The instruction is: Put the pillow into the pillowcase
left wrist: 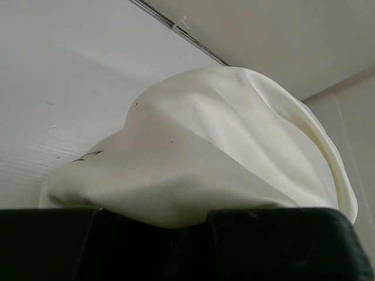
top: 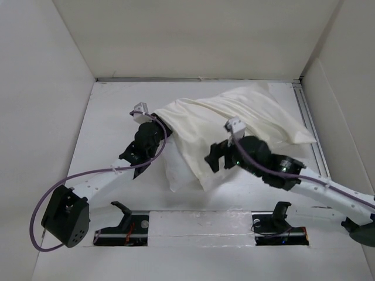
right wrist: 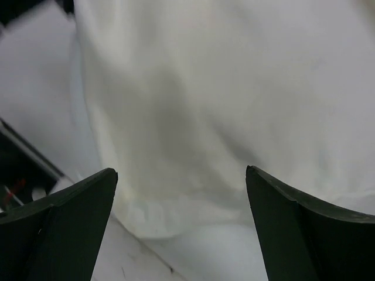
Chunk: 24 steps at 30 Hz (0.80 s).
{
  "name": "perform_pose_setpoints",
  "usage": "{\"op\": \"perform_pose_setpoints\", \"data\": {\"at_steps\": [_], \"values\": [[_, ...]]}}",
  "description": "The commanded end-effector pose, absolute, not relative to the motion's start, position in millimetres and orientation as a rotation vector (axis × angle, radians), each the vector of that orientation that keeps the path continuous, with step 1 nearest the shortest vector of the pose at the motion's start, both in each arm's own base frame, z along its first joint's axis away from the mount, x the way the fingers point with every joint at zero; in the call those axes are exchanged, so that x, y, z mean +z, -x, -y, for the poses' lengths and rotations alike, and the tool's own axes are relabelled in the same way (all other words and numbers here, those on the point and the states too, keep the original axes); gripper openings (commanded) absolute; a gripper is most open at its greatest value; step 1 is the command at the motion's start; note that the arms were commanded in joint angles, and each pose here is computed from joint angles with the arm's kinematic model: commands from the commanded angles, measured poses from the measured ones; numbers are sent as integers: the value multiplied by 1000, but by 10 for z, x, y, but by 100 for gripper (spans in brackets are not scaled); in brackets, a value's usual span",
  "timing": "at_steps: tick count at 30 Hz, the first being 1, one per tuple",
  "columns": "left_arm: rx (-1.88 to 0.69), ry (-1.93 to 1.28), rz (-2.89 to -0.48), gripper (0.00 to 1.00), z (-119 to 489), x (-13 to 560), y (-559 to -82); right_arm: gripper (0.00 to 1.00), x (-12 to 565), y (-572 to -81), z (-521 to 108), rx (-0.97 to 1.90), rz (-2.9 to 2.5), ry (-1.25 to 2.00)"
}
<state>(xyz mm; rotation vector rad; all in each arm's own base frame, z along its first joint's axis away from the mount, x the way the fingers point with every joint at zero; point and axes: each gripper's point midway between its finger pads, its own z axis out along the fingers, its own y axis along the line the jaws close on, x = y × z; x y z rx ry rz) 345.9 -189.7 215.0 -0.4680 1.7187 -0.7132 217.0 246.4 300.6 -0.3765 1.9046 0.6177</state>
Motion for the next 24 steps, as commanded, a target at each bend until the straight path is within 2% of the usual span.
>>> {"op": "perform_pose_setpoints", "data": {"at_steps": [1,2,8,14,15,16,19,21,22,23,24], "values": [[-681,571,-1669,0,1814,2463,-3597,96,2935,-1829,-2750,793,-1827,396],[-689,572,-1658,0,1824,2559,-3613,96,2689,-1733,-2783,776,-1871,420],[-674,572,-1652,0,1809,2677,-3633,99,2155,-1261,-3093,628,-1984,472],[-686,556,-1678,0,1841,2648,-3640,99,1898,-1469,-3099,318,-2028,338],[-686,556,-1678,0,1841,2648,-3640,97,1867,-1556,-2967,223,-2021,302],[-679,563,-1675,0,1798,2661,-3639,88,1920,-1643,-2937,195,-2018,248],[-678,560,-1668,0,1737,2692,-3657,70,1924,-1716,-2835,107,-2011,205],[-652,558,-1675,0,1709,2664,-3657,26,2044,-1728,-2877,113,-1997,227],[-644,539,-1693,0,1732,2613,-3667,11,2125,-1657,-2972,175,-1995,244],[-645,540,-1693,0,1722,2622,-3699,0,2204,-1629,-3087,229,-2000,269],[-636,540,-1707,0,1733,2563,-3718,0,2258,-1566,-3209,243,-1983,420]]}}
